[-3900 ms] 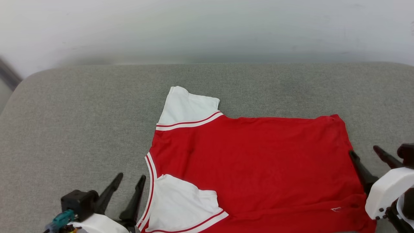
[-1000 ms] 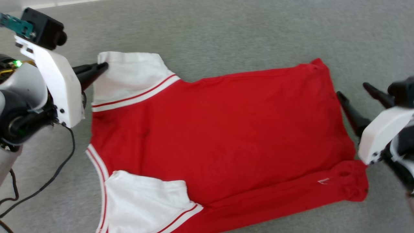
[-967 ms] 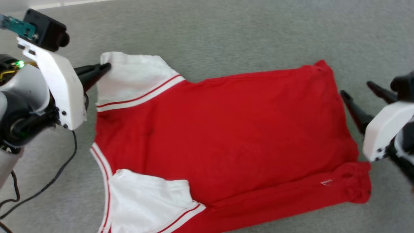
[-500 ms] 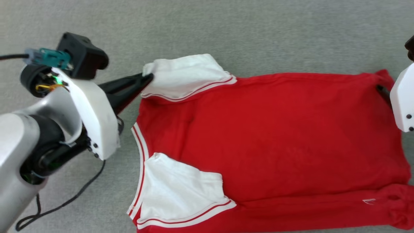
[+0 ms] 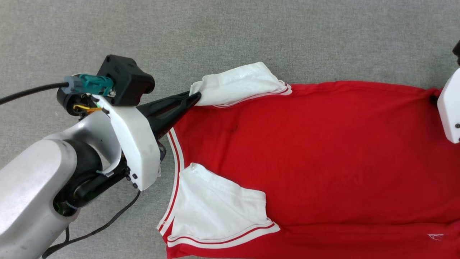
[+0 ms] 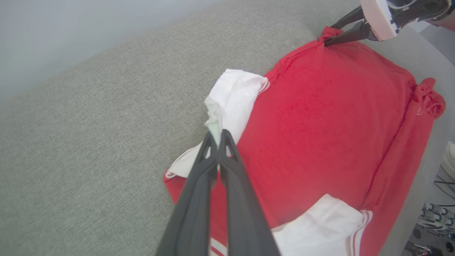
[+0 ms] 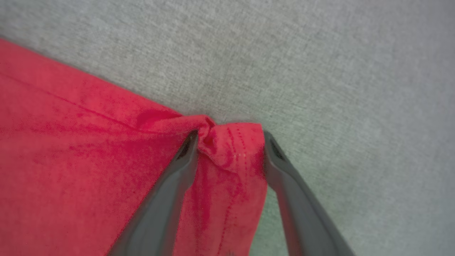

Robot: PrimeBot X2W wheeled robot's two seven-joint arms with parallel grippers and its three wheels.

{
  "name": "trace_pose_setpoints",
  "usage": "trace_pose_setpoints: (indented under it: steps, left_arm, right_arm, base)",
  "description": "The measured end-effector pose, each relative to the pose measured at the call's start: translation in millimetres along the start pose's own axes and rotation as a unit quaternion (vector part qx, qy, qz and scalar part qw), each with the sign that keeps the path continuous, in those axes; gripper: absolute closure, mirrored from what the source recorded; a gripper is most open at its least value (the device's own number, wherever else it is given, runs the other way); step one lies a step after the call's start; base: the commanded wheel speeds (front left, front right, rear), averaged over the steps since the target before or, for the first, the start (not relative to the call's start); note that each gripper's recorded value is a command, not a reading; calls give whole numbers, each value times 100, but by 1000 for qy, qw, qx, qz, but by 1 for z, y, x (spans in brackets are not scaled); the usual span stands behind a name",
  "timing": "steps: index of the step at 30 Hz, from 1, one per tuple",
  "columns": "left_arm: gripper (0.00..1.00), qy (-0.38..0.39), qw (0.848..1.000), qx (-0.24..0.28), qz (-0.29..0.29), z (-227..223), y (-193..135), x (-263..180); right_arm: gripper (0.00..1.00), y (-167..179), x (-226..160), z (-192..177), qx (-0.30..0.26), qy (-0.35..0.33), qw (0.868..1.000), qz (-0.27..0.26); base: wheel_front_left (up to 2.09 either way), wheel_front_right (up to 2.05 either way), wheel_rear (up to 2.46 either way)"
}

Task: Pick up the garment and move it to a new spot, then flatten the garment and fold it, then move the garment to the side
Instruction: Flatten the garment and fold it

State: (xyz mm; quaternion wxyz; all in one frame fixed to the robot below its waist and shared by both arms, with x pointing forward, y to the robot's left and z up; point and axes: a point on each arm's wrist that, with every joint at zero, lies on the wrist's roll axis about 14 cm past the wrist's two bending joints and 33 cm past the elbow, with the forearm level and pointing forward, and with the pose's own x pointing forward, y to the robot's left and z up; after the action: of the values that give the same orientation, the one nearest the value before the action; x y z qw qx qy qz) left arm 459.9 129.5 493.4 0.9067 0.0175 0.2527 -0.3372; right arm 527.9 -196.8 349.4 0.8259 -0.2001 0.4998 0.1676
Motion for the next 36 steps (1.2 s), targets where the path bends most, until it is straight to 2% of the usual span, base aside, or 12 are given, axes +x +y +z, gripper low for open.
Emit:
trace_pose_setpoints:
  steps: [12,19,29,36]
  left_arm:
    - [100,-31,999,-11,40,6,5,-19]
    - [100,-51,997,-19,62,10,0,-45]
    - [100,-39,995,-55,72,-22,-26,-77]
    - [100,18,992,-106,59,-77,-52,-85]
  right_arm:
    - [100,-6,-30,2,31,-57,998,-9]
    - [100,-18,-80,12,62,-144,987,-25]
    - [100,2,-118,-29,119,-197,973,-10]
    - [100,29,-120,-71,136,-180,974,8]
  base:
    - [0,0,0]
    - [0,0,0]
    - [0,0,0]
    - [0,0,0]
